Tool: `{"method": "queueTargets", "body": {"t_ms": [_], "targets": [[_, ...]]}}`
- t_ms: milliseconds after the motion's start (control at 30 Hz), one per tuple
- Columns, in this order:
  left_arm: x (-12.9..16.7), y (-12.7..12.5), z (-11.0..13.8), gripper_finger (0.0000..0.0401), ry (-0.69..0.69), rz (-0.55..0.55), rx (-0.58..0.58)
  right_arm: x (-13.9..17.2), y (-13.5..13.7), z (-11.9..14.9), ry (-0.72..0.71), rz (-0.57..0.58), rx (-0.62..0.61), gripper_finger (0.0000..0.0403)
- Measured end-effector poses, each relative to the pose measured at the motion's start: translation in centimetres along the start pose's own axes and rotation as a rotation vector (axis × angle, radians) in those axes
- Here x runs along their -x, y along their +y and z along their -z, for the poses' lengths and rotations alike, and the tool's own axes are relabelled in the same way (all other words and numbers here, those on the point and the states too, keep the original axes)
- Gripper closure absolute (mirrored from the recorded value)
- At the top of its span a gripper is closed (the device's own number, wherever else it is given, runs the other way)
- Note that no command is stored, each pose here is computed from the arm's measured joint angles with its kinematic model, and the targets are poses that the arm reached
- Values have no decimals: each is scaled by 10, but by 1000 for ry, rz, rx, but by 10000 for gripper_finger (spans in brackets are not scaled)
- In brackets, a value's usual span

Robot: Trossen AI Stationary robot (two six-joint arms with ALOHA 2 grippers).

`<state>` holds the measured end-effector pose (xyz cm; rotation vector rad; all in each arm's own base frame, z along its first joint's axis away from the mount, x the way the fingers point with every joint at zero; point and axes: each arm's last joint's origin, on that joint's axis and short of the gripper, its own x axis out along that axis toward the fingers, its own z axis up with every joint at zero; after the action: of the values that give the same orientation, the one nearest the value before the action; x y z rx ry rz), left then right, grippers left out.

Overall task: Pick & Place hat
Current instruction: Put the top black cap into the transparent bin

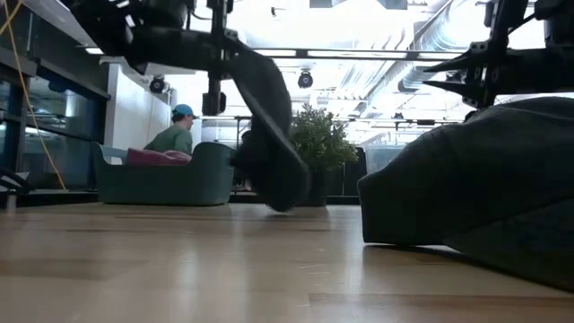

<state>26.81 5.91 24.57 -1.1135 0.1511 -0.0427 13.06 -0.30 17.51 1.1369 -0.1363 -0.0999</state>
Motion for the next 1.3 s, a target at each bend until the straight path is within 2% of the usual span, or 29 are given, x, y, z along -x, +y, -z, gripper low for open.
{"method": "queueTargets", "body": {"t_ms": [267, 433, 533, 667, 767, 1067, 1300], "targets": [[-7, -47, -11, 401, -89, 87, -98, 0, 0, 0, -2, -3, -214, 223], [-12, -77, -31, 401, -172, 28, -216, 0, 3, -3, -51, -27, -296, 182], [-14, -90, -41, 401, -200, -20, -282, 1, 7, -6, -109, -63, -309, 175], [-12, -112, -52, 401, -258, -11, -356, 1, 12, -9, -153, -112, -316, 175], [-10, -119, -57, 401, -290, -21, -389, 2, 14, -10, -163, -129, -324, 176], [-7, -137, -66, 401, -346, 1, -456, -11, 27, -15, -181, -100, -333, 178], [-18, -142, -73, 401, -358, 1, -482, -34, 38, -16, -154, -48, -350, 178]]}}
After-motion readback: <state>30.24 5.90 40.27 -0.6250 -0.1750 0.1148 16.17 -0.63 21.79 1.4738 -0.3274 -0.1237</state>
